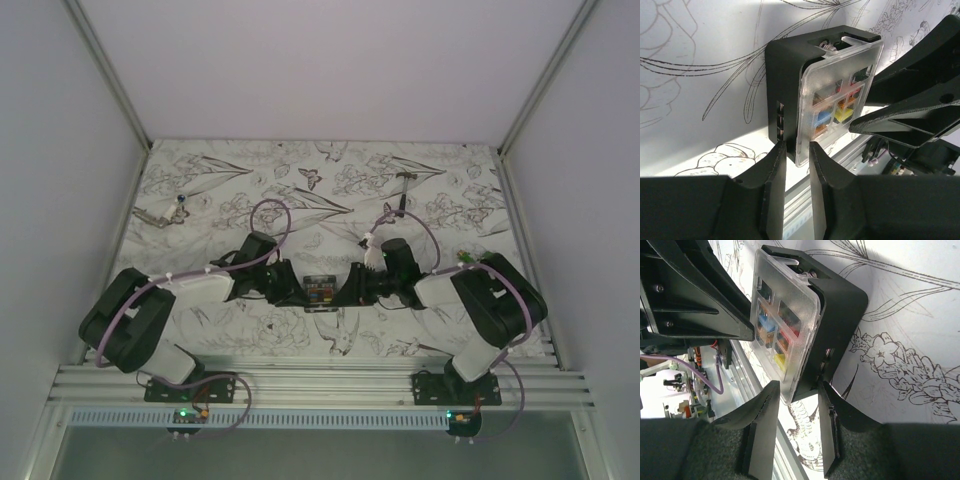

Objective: Snap on the fuse box
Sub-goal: Close the fuse box cover on the fuse box base, then reset both arms

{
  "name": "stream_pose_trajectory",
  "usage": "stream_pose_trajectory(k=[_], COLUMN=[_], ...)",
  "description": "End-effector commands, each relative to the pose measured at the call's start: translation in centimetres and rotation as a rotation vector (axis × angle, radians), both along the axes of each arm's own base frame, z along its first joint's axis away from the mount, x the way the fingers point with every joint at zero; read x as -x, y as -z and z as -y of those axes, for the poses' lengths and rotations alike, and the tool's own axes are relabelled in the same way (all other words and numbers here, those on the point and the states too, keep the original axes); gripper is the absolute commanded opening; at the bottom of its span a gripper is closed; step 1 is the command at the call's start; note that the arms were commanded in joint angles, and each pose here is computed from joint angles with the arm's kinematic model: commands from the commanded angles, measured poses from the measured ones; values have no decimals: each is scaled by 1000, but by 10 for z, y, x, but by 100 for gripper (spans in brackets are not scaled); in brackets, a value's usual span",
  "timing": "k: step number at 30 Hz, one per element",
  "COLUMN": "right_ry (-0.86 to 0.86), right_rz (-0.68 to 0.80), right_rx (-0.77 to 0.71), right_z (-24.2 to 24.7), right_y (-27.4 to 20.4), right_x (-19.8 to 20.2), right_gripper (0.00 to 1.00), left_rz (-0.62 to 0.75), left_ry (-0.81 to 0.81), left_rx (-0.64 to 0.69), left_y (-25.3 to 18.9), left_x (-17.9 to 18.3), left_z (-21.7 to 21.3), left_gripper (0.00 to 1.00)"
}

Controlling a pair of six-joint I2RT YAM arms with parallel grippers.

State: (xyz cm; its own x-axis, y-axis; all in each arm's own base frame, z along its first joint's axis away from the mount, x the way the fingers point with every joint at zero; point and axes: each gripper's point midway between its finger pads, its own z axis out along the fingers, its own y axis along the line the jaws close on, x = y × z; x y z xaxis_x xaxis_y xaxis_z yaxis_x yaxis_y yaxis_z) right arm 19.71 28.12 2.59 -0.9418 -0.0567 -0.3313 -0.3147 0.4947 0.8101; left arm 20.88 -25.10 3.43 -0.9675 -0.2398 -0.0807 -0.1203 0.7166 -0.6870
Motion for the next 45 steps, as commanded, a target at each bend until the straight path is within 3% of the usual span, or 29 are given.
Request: stream_pose_trajectory(k=[1, 4, 11, 15, 18, 21, 26, 31, 35, 37, 42, 45], right_ry=[0, 6, 110, 263, 463, 664, 891, 1098, 1079, 1090, 1082, 982], right_rz=[-22, 26, 233, 398, 496, 602, 817, 963, 991, 1065, 1149, 1156], right_rx=[107, 111, 230, 398, 521, 659, 808, 836, 867, 869, 782, 716], right_z=[4, 5, 33, 73, 120, 171, 230, 275, 281, 283, 283, 275], right_y=[36, 25, -23, -57, -82, -99, -119, -121, -88, -96, -95, -85], right_x=[13, 7, -39, -82, -117, -144, -161, -162, -162, -160, -156, -165], right_gripper=[19, 26, 63, 89, 98, 99, 99, 99, 99, 99, 99, 99], left_rz=[-130, -73, 135, 278, 368, 435, 464, 483, 569, 630, 693, 715], left_ry=[-13, -21, -46, -105, -173, -257, -437, -514, -489, -461, -418, -347], left_rx=[-112, -107, -182, -260, -385, -523, -781, -900, -936, -981, -1017, -999], left_y=[53, 43, -14, -53, -68, -77, -70, -48, -48, -47, -17, -7], left_x=[28, 19, -15, -36, -51, -64, -76, -90, -112, -121, -135, -145], left_z=[-11, -10, -32, -65, -103, -142, -217, -263, -274, -279, -285, -278], left_gripper=[12, 23, 53, 71, 87, 99, 100, 99, 100, 100, 100, 100])
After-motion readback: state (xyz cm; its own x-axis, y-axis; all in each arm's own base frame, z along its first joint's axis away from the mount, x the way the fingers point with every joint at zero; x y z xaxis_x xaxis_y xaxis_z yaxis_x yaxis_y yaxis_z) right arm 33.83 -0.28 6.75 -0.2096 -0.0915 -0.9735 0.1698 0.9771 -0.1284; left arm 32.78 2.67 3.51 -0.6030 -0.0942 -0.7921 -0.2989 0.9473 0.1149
